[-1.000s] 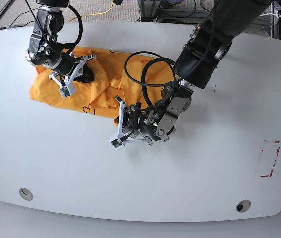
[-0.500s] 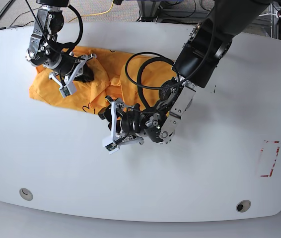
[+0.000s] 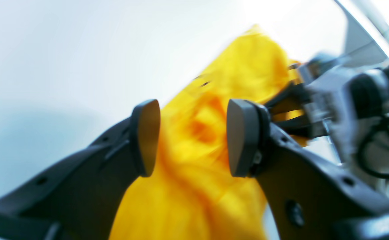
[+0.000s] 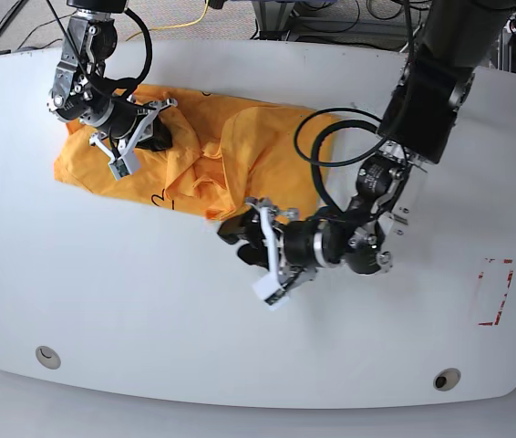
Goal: Layout the t-shirt on the table in an organized manner, then fold the t-shirt properly
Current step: 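Grasp the folded end with the left gripper and pull it away from the right gripper, then hold the shirt end with the left gripper while the right gripper shifts along the edge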
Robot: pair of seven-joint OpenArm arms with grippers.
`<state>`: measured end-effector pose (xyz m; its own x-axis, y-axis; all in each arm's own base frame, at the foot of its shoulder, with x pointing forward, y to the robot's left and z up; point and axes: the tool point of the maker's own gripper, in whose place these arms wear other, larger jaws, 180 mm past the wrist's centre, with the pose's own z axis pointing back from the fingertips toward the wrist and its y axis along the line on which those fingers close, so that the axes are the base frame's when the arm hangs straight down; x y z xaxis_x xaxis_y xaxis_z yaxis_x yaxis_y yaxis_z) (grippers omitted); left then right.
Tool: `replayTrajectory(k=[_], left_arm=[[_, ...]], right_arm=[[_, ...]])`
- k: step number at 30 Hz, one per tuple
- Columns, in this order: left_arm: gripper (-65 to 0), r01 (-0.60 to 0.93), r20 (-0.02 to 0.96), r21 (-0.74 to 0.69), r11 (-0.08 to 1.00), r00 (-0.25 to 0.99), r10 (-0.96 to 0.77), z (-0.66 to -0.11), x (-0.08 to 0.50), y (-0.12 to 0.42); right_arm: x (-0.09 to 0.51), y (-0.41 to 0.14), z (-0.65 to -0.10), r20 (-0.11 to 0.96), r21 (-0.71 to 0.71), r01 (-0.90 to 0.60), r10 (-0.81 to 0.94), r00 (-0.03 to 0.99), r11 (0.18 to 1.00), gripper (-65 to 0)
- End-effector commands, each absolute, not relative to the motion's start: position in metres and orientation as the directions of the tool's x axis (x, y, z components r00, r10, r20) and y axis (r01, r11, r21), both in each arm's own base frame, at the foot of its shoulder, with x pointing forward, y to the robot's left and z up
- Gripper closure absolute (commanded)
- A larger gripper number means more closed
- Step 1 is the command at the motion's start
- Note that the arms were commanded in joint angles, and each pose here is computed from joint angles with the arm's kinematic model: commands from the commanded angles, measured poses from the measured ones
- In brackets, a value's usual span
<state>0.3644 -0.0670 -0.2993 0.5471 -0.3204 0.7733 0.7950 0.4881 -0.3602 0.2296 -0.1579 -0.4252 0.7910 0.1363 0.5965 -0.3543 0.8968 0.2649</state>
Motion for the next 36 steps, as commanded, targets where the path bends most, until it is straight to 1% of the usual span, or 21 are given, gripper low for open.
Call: replayTrajectory(k=[1,7,8,11,13,15,18,22,25,29,34,36], left_arm=[[-30.0,0.786,0.790,-0.358,0.504,0.542,-0.286,-0.293,0.370,-0.053],[-29.7,0.749,0.755,-0.366,0.552,0.586,-0.294,-0.316,0.361,-0.024],[-28.7,0.746,0.749,-0.367,0.555,0.591,-0.299,-0.319,0.360,-0.021],[-23.6,0.736,0.733,-0.380,0.560,0.609,-0.303,-0.329,0.352,-0.019],[-18.5,0.728,0.720,-0.392,0.562,0.623,-0.304,-0.335,0.347,-0.018],[-15.3,0.721,0.709,-0.401,0.565,0.635,-0.307,-0.341,0.342,-0.016],[-12.8,0.708,0.688,-0.401,0.581,0.651,-0.319,-0.351,0.336,-0.004],[-12.1,0.693,0.670,-0.407,0.595,0.669,-0.322,-0.361,0.330,0.000],[-12.1,0.694,0.648,-0.368,0.618,0.668,-0.365,-0.375,0.324,0.009],[-12.1,0.699,0.627,-0.329,0.635,0.664,-0.406,-0.387,0.316,0.016],[-12.1,0.707,0.598,-0.285,0.648,0.659,-0.456,-0.401,0.306,0.023],[-12.1,0.704,0.573,-0.262,0.659,0.663,-0.481,-0.411,0.303,0.029]], right_arm=[[0.226,-0.164,-0.426,0.577,0.240,-0.355,0.161,0.801,0.904,-5.1],[0.227,-0.164,-0.426,0.578,0.241,-0.355,0.160,0.800,0.903,-5.1],[0.227,-0.164,-0.426,0.578,0.241,-0.355,0.160,0.800,0.903,-5.1],[0.227,-0.164,-0.426,0.578,0.241,-0.355,0.160,0.800,0.903,-5.1],[0.227,-0.164,-0.426,0.578,0.241,-0.355,0.160,0.800,0.903,-5.1],[0.227,-0.164,-0.426,0.578,0.240,-0.355,0.161,0.800,0.904,-5.1],[0.227,-0.164,-0.426,0.577,0.239,-0.355,0.162,0.801,0.904,-5.1],[0.227,-0.165,-0.426,0.577,0.238,-0.352,0.160,0.801,0.905,-5.1],[0.227,-0.165,-0.426,0.577,0.238,-0.352,0.160,0.801,0.905,-5.1],[0.228,-0.166,-0.426,0.579,0.237,-0.351,0.159,0.800,0.906,-6.7],[0.230,-0.165,-0.422,0.586,0.235,-0.354,0.159,0.794,0.905,-11.3],[0.236,-0.167,-0.410,0.612,0.206,-0.367,0.173,0.772,0.907,-15.1]])
